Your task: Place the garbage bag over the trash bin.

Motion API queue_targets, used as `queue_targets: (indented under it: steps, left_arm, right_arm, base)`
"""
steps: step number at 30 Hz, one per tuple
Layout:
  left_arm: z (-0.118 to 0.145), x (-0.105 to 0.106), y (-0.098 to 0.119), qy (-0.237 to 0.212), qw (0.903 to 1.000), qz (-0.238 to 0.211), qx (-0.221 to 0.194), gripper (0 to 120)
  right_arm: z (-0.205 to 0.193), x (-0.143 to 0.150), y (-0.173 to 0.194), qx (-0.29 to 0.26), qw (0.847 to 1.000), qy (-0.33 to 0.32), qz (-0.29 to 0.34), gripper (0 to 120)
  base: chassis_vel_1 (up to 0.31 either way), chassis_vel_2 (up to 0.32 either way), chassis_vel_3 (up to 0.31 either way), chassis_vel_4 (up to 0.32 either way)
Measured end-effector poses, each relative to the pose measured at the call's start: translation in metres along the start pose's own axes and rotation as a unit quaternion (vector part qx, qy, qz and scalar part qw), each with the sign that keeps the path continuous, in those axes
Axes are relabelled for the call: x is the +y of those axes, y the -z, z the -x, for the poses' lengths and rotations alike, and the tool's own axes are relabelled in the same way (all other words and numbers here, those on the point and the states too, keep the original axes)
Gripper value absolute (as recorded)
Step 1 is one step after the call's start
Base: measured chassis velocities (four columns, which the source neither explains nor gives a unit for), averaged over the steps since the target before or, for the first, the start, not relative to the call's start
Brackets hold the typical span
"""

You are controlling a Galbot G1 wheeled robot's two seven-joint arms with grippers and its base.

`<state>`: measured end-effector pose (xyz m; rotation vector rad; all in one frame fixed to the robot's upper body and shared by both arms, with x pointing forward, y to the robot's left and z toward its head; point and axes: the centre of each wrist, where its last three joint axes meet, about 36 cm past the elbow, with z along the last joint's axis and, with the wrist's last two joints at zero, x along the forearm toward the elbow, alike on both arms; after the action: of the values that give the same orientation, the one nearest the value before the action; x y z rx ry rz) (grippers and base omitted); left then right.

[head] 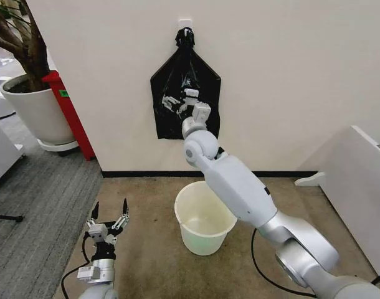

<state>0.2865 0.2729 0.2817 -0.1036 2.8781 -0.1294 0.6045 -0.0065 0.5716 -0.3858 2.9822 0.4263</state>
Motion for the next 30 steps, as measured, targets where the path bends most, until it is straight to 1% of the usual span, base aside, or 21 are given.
queue_targets:
  steps: [7,10,12,14,16,18,20,21,22,25,27,28,29,30]
  left_arm:
    - [-0.001,0.002,0.001,0.0,1.0,0.002,0.001,99]
    - [-0.004,0.001,0.002,-0.001,1.0,0.003,0.002,99]
    - [-0.005,0.001,0.002,-0.001,1.0,0.003,0.002,99]
    - [-0.006,0.001,0.001,-0.001,1.0,0.003,0.003,99]
    - [-0.006,0.0,0.001,-0.001,1.0,0.003,0.002,99]
    - [-0.006,0.0,0.001,-0.001,1.0,0.003,0.001,99]
    - [-0.005,-0.001,0.001,0.0,1.0,0.002,0.001,99]
    - [-0.005,-0.001,0.001,0.0,1.0,0.002,0.001,99]
    - [-0.005,-0.001,0.001,0.0,1.0,0.001,0.001,99]
    - [-0.005,-0.001,0.001,0.0,1.0,0.001,0.001,99]
    - [-0.005,-0.001,0.001,0.0,1.0,0.001,0.001,99]
    - [-0.005,-0.001,0.001,0.0,1.0,0.001,0.001,99]
    - [-0.005,0.0,0.001,0.0,1.0,0.002,0.001,99]
    - [-0.005,0.0,0.001,0.0,1.0,0.003,0.001,99]
  right_arm:
    - [0.017,-0.001,-0.006,0.005,1.0,-0.014,-0.002,100]
    - [0.034,-0.009,-0.009,0.005,0.999,-0.034,-0.009,100]
    - [0.037,-0.011,-0.009,0.005,0.999,-0.038,-0.01,100]
    - [0.044,-0.016,-0.005,0.003,0.999,-0.047,-0.01,97]
    - [0.049,-0.022,-0.002,0.002,0.998,-0.056,-0.008,90]
    - [0.053,-0.027,-0.001,0.0,0.998,-0.062,-0.008,81]
    - [0.054,-0.029,-0.002,-0.001,0.998,-0.063,-0.008,77]
    - [0.054,-0.029,-0.002,-0.001,0.998,-0.063,-0.008,77]
    - [0.054,-0.03,-0.002,-0.002,0.998,-0.064,-0.008,70]
    - [0.054,-0.032,-0.004,-0.005,0.998,-0.065,-0.008,57]
    - [0.054,-0.032,-0.006,-0.007,0.998,-0.065,-0.007,51]
    - [0.054,-0.032,-0.006,-0.007,0.998,-0.065,-0.007,51]
    - [0.053,-0.033,-0.007,-0.008,0.998,-0.065,-0.007,45]
    - [0.053,-0.034,-0.008,-0.008,0.998,-0.064,-0.007,41]
  base:
    - [0.0,0.0,0.0,0.0]
    - [0.0,0.0,0.0,0.0]
    - [0.0,0.0,0.0,0.0]
    - [0.0,0.0,0.0,0.0]
    - [0.0,0.0,0.0,0.0]
    - [0.0,0.0,0.0,0.0]
    - [0.0,0.0,0.0,0.0]
    - [0.0,0.0,0.0,0.0]
    - [0.0,0.0,0.0,0.0]
    - [0.0,0.0,0.0,0.0]
    - [0.0,0.0,0.0,0.0]
    - [0.0,0.0,0.0,0.0]
    - [0.0,0.0,0.0,0.0]
    - [0.0,0.0,0.0,0.0]
